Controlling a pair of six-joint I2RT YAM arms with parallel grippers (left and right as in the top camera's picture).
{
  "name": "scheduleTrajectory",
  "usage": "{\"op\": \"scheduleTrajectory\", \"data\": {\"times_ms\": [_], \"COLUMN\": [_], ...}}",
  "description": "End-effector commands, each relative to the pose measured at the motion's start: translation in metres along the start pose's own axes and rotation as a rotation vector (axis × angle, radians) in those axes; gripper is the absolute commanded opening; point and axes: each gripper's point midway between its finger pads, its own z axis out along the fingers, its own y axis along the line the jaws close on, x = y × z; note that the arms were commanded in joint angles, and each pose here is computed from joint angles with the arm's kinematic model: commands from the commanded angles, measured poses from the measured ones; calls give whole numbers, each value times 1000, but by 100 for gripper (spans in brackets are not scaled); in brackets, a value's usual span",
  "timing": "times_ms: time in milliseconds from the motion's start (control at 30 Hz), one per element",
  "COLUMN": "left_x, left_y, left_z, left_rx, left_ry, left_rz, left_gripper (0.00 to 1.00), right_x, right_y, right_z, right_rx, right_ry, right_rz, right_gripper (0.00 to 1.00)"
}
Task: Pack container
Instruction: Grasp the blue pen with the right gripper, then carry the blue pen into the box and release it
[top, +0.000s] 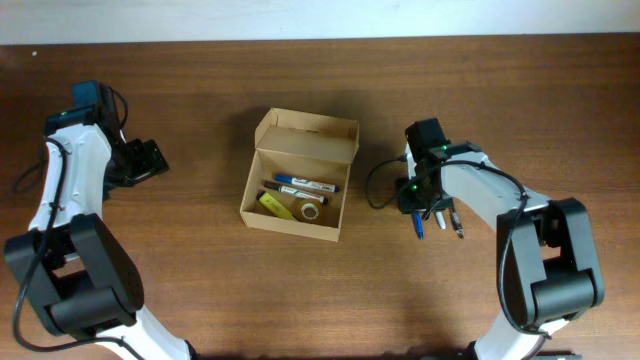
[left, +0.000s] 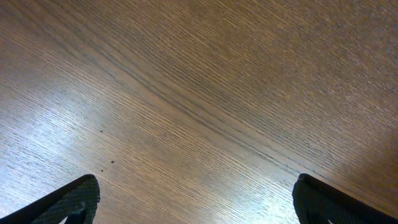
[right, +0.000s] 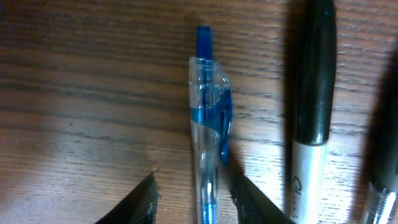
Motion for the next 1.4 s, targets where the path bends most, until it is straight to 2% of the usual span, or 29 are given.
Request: {"op": "scheduleTrajectory", "data": {"times_ms": [0, 33, 67, 200, 333, 433, 600, 667, 800, 933, 1033, 1167, 1367], "left_x": [1, 1, 1, 1, 1, 1, 1, 1, 1, 1, 1, 1, 1], "left_y": [0, 0, 0, 0, 0, 0, 0, 0, 0, 0, 0, 0, 0], "left_z": [0, 0, 0, 0, 0, 0, 0, 0, 0, 0, 0, 0, 0], "left_rx": [6, 6, 6, 6, 6, 6, 6, 6, 6, 6, 6, 6, 6], "left_ry": [3, 3, 3, 3, 3, 3, 3, 3, 3, 3, 3, 3, 3], "left_rz": [10, 10, 10, 10, 10, 10, 10, 10, 10, 10, 10, 10, 10], "left_gripper": [100, 100, 100, 100, 100, 100, 100, 100, 100, 100, 100, 100, 100], "right_x": [14, 15, 16, 10, -15, -48, -92, -97, -87, -60, -50, -49, -49], "right_y": [-2, -2, -2, 0, 11, 24, 62, 91, 142, 195, 221, 241, 246], "right_z": [12, 13, 15, 10, -28, -87, -217, -268, -308, -293, -263, -209, -119], "right_rx": [16, 16, 16, 7, -39, -80, -161, -206, -212, -213, -180, -157, -166], "right_ry": [20, 19, 18, 5, -66, -183, -418, -519, -629, -607, -538, -418, -208], "right_rz": [45, 46, 53, 58, 0, -65, -256, -399, -697, -1013, -1168, -1256, -1267], "right_gripper": [29, 12, 4, 4, 4, 4, 4, 4, 4, 4, 4, 4, 4]}}
